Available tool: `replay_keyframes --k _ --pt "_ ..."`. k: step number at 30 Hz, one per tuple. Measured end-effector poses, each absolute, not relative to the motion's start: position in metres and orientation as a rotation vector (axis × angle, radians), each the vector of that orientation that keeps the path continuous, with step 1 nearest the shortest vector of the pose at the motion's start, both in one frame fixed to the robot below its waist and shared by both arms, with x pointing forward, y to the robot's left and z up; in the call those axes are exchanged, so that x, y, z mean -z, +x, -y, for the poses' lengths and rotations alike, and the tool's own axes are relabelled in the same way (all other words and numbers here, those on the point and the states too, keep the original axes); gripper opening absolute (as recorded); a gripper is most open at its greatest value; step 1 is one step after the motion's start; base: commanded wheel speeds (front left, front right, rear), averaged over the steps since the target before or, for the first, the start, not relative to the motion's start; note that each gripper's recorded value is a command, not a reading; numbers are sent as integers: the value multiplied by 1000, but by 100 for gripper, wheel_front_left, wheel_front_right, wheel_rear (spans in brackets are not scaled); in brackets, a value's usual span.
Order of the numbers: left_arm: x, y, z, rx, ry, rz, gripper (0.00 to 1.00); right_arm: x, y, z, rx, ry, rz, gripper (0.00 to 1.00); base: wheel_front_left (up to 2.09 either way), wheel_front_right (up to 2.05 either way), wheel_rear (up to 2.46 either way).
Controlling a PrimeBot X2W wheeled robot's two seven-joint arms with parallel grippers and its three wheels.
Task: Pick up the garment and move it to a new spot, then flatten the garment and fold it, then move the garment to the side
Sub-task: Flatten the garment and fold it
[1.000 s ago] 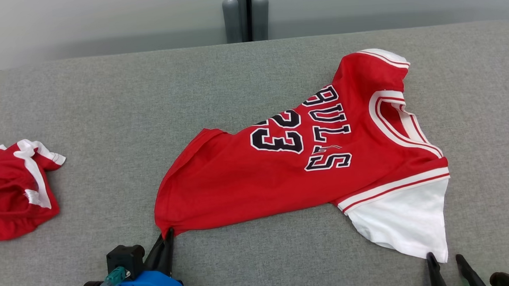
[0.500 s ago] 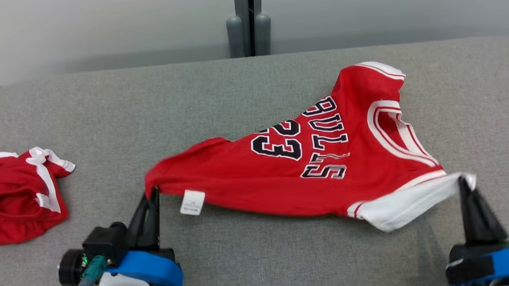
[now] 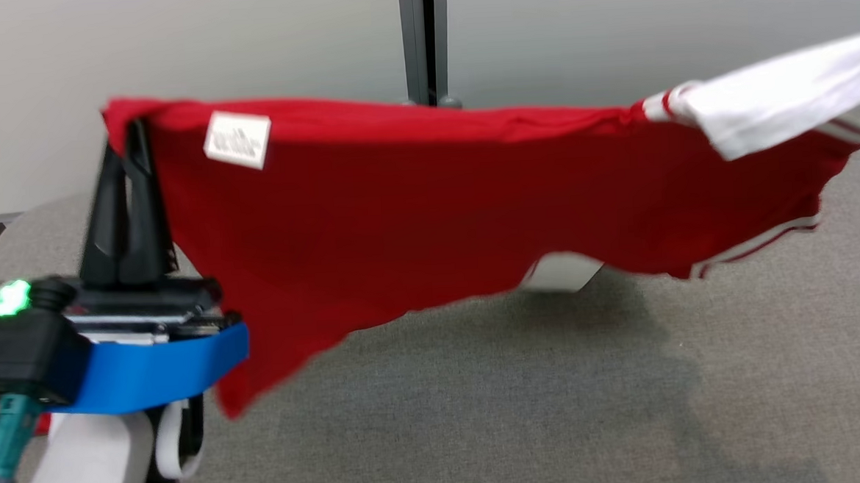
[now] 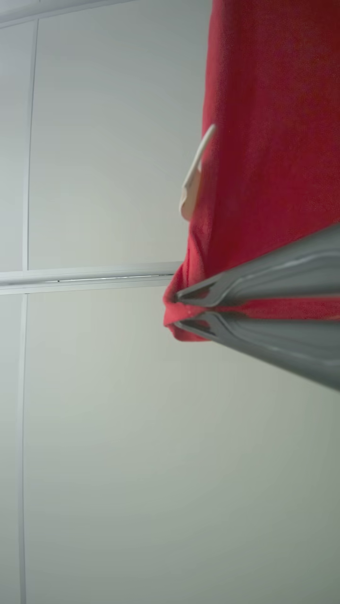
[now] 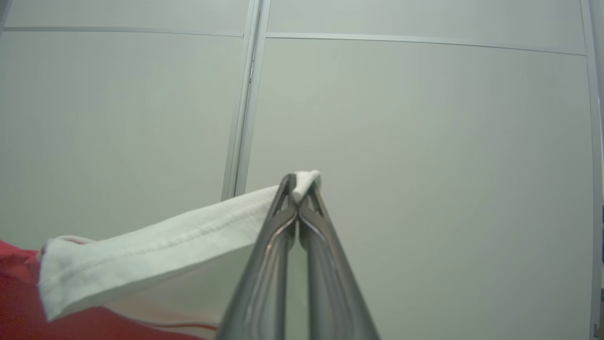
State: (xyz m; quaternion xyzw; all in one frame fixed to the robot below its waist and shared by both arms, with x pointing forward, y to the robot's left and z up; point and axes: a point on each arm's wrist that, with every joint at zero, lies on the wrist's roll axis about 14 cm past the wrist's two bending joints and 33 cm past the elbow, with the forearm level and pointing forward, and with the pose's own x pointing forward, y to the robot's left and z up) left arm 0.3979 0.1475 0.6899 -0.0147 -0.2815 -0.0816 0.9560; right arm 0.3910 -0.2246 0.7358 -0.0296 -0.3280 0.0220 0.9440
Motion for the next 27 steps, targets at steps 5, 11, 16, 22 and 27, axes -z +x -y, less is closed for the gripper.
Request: replay_keyframes --k 5,11,16,22,27 --pt "-755 381 -150 164 -28 746 0 -800 376 227 -58 -94 818 0 0 0 0" --pt "-783 388 -152 173 -27 797 0 -827 390 230 -78 -104 838 0 0 0 0" --pt "-772 423 -148 202 -53 725 0 -818 431 230 -105 -89 761 0 0 0 0" --pt "-745 490 -147 208 -96 610 0 -812 487 221 -138 -62 702 0 0 0 0" --pt "-733 539 -139 240 -108 550 0 -824 525 213 -154 -41 720 0 0 0 0"
